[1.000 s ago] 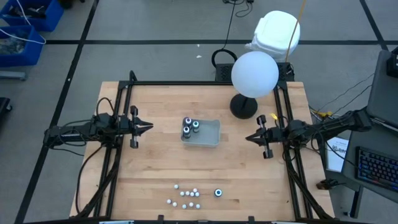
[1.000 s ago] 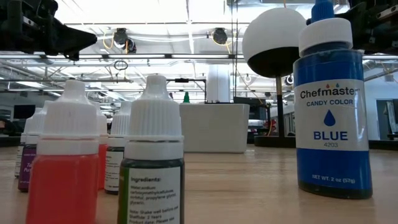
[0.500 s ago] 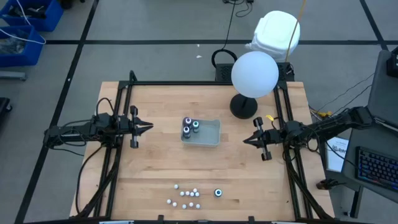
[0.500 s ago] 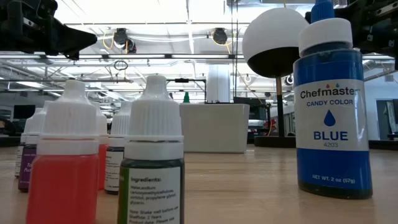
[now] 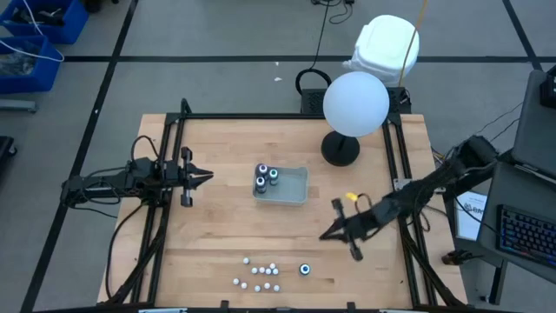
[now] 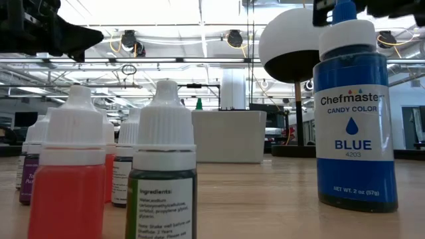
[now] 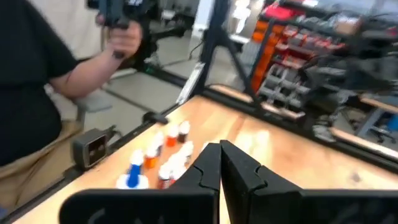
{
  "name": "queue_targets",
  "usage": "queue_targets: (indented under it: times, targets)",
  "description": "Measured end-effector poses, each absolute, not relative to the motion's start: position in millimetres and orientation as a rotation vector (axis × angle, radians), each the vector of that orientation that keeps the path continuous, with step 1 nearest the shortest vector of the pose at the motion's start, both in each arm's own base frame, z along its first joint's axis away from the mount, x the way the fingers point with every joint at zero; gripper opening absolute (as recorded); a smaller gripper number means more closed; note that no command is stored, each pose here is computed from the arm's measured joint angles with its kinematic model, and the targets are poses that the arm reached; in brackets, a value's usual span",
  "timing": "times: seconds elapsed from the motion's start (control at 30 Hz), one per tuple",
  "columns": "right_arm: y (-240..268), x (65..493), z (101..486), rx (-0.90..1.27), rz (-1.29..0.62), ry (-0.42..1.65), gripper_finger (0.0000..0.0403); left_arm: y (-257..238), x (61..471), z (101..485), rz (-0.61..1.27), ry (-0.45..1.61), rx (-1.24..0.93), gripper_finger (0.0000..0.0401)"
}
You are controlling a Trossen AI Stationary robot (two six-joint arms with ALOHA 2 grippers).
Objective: Pick & Place food coloring
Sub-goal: Put the large blue food coloring bottle into the gray bin
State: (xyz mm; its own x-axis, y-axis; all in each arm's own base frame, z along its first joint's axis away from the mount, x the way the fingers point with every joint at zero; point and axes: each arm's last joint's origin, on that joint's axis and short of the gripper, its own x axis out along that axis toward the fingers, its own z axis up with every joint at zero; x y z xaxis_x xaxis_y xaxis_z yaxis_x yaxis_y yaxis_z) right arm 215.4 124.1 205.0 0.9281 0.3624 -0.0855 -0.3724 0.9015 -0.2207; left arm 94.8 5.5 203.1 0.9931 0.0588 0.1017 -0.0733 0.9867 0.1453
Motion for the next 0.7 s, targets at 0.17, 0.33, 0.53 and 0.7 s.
queue_targets:
  times: [0.17,0.33,0.53,0.7]
  targets:
    - [155,222,208,-0.224,0.396,0.071,0.0004,6,95,203,0.067,-0.096,0.16,0.0042]
    - [177,221,206,-0.236,0.37,0.084,0.005,6,95,203,0.067,-0.097,0.14,0.0042]
    - [184,230,209,-0.225,0.346,0.081,0.0142,6,95,203,0.066,-0.098,0.104,0.0042]
    - [184,244,203,-0.179,0.329,0.118,0.0206,6,95,203,0.066,-0.098,0.102,0.0042]
